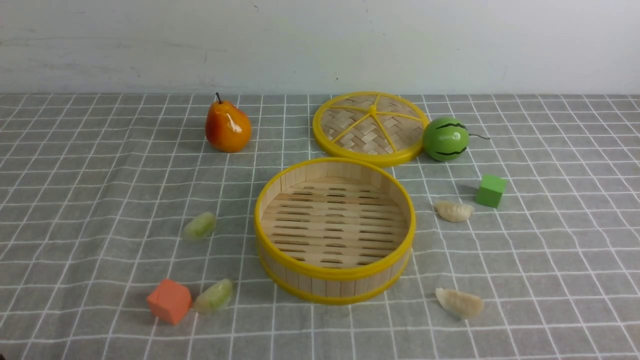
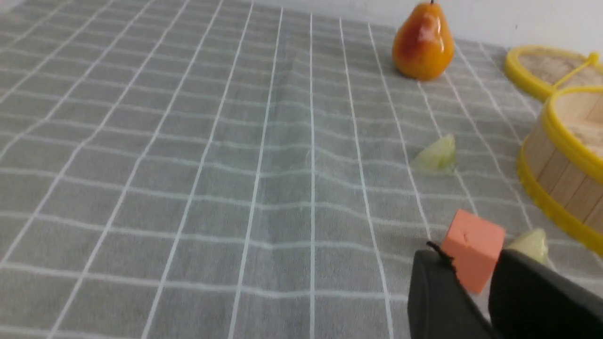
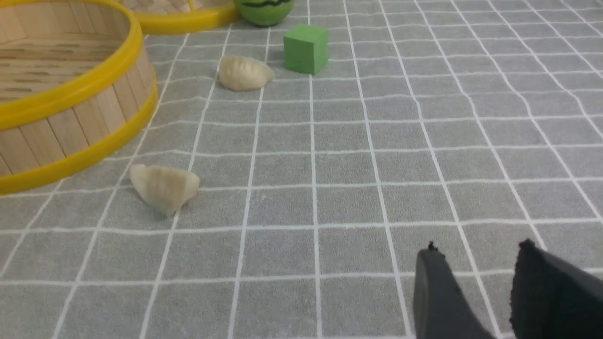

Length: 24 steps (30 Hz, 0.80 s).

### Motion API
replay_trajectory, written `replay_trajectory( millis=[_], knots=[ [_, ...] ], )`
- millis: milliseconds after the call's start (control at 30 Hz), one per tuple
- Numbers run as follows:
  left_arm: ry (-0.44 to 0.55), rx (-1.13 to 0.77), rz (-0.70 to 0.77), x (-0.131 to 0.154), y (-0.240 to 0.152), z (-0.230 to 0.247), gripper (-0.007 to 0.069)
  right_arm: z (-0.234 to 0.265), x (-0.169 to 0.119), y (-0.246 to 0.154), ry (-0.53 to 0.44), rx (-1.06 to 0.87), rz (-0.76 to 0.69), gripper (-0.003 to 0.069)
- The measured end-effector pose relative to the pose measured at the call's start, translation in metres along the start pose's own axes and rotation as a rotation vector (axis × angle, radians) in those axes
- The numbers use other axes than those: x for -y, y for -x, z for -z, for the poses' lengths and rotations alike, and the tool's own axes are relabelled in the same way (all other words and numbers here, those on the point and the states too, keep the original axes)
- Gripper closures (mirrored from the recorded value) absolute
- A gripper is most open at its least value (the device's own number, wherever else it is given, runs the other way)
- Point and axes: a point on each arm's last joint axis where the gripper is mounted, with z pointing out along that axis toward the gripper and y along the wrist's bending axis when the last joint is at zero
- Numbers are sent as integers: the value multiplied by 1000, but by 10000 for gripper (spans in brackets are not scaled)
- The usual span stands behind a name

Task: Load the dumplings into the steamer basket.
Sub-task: Use the left arm to grab a dumpling

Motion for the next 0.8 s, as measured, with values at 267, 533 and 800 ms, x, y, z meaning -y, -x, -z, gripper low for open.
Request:
replay_trajectory(
  millis=[267,533,800],
  knots=[
    [-58,390,-23,6,34,7,442,9,-3,39,29,455,33,419],
    [-97,557,36,7,48,14,440,28,-7,65,149,796,-158,419],
    [-262,726,398,13,87,31,515,39,-10,91,162,828,-127,526]
  ],
)
